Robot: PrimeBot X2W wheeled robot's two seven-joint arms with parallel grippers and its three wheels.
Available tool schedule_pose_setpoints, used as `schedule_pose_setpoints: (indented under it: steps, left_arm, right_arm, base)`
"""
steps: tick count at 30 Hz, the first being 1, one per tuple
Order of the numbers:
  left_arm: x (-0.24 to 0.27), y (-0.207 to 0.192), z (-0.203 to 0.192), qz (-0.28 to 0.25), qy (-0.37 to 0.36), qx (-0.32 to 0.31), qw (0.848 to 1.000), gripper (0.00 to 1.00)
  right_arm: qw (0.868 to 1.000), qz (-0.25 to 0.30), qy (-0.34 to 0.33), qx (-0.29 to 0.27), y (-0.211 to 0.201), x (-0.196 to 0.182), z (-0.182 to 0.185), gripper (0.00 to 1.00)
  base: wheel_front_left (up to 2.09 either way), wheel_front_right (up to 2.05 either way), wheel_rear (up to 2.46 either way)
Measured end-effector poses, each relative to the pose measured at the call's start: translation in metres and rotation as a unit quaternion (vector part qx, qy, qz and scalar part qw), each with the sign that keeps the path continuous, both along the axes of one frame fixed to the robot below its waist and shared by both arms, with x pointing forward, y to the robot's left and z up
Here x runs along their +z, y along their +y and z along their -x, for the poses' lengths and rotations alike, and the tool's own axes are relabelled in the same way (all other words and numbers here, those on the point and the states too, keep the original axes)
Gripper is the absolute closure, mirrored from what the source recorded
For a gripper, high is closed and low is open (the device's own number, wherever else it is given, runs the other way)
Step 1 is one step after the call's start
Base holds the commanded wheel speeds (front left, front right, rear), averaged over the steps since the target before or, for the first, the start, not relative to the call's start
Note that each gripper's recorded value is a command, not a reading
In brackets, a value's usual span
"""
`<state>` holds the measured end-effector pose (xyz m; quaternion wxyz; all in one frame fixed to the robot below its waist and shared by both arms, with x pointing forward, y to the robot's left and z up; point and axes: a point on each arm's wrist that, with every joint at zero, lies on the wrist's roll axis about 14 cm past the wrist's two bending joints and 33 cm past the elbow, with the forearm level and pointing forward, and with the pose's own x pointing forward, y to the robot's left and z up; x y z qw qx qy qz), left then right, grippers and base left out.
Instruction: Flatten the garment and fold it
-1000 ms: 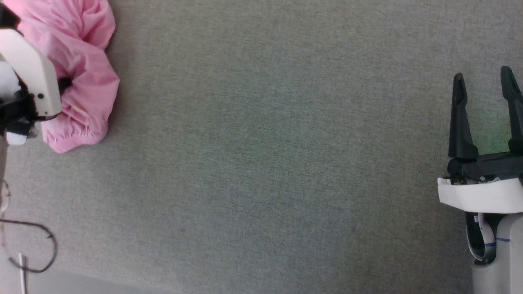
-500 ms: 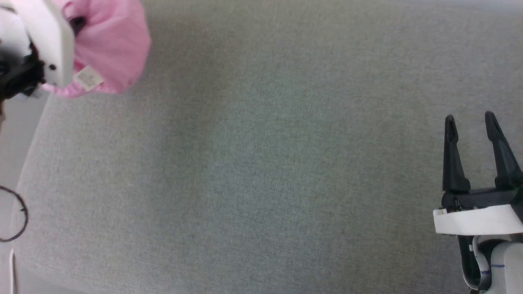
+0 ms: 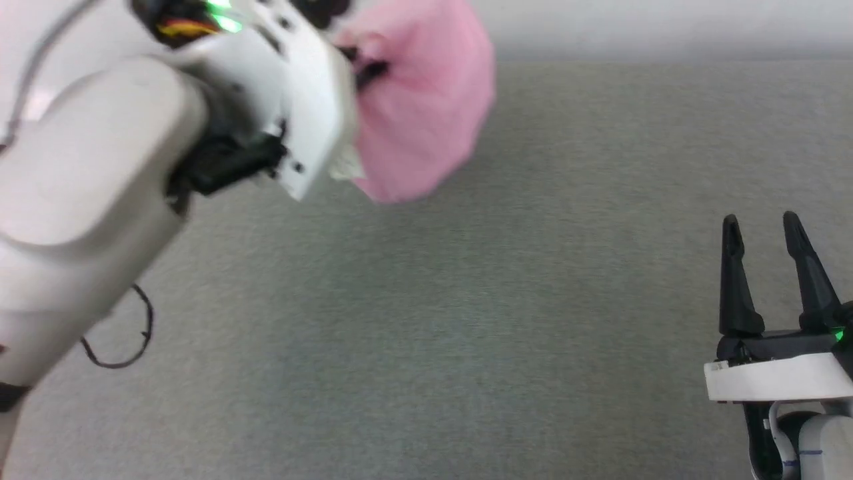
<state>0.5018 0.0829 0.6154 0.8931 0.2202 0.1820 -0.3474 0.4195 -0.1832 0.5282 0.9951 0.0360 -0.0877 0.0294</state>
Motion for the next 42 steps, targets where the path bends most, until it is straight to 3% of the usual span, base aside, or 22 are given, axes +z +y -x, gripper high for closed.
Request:
schedule_pose_setpoints:
  steps: [5,10,14,18,22,23,24,25,29,34,38,42]
  left_arm:
    - [-0.033,-0.077,0.019,-0.002,0.029,-0.107,0.994,1.0]
    - [-0.085,-0.133,0.047,0.0,0.098,-0.182,0.978,1.0]
    - [-0.144,-0.142,0.073,-0.027,0.175,-0.196,0.965,1.0]
    - [-0.211,-0.13,0.123,-0.082,0.266,-0.209,0.937,1.0]
    - [-0.225,-0.127,0.14,-0.084,0.289,-0.215,0.929,1.0]
    - [-0.224,-0.128,0.138,-0.078,0.28,-0.215,0.932,1.0]
    - [-0.222,-0.129,0.136,-0.07,0.269,-0.216,0.936,0.84]
    - [-0.219,-0.13,0.133,-0.06,0.252,-0.217,0.941,0.0]
    - [-0.184,-0.145,0.116,0.034,0.171,-0.217,0.96,0.0]
    - [-0.109,-0.14,0.072,0.144,0.001,-0.178,0.973,0.0]
    - [-0.05,-0.107,0.043,0.218,-0.142,-0.093,0.961,0.0]
    - [-0.022,-0.057,0.032,0.237,-0.225,0.02,0.945,0.0]
  right_arm:
    - [0.999,0.001,0.001,-0.047,-0.033,0.003,0.018,0.0]
    - [0.996,0.001,0.007,-0.084,-0.057,0.002,0.033,0.0]
    - [0.995,0.005,0.015,-0.1,-0.067,-0.003,0.036,0.0]
    - [0.994,0.006,0.026,-0.107,-0.072,-0.009,0.037,0.0]
    - [0.993,0.007,0.03,-0.112,-0.075,-0.011,0.036,0.0]
    - [0.993,0.007,0.03,-0.111,-0.075,-0.011,0.036,0.0]
    - [0.993,0.007,0.029,-0.11,-0.074,-0.011,0.036,0.0]
    - [0.994,0.007,0.028,-0.109,-0.073,-0.011,0.036,0.0]
    - [0.994,0.008,0.024,-0.109,-0.073,-0.007,0.042,0.0]
    - [0.995,0.009,0.021,-0.097,-0.064,-0.004,0.05,0.0]
    - [0.997,0.011,0.012,-0.078,-0.052,0.0,0.048,0.0]
    - [0.998,0.011,0.003,-0.058,-0.039,0.005,0.043,0.0]
  base:
    - [0.0,0.0,0.0]
    - [0.0,0.0,0.0]
    - [0.0,0.0,0.0]
    - [0.0,0.0,0.0]
    - [0.0,0.0,0.0]
    - [0.0,0.0,0.0]
    - [0.0,0.0,0.0]
    - [0.0,0.0,0.0]
    - [0.0,0.0,0.0]
    - [0.0,0.0,0.0]
    - [0.0,0.0,0.0]
    - [0.0,0.0,0.0]
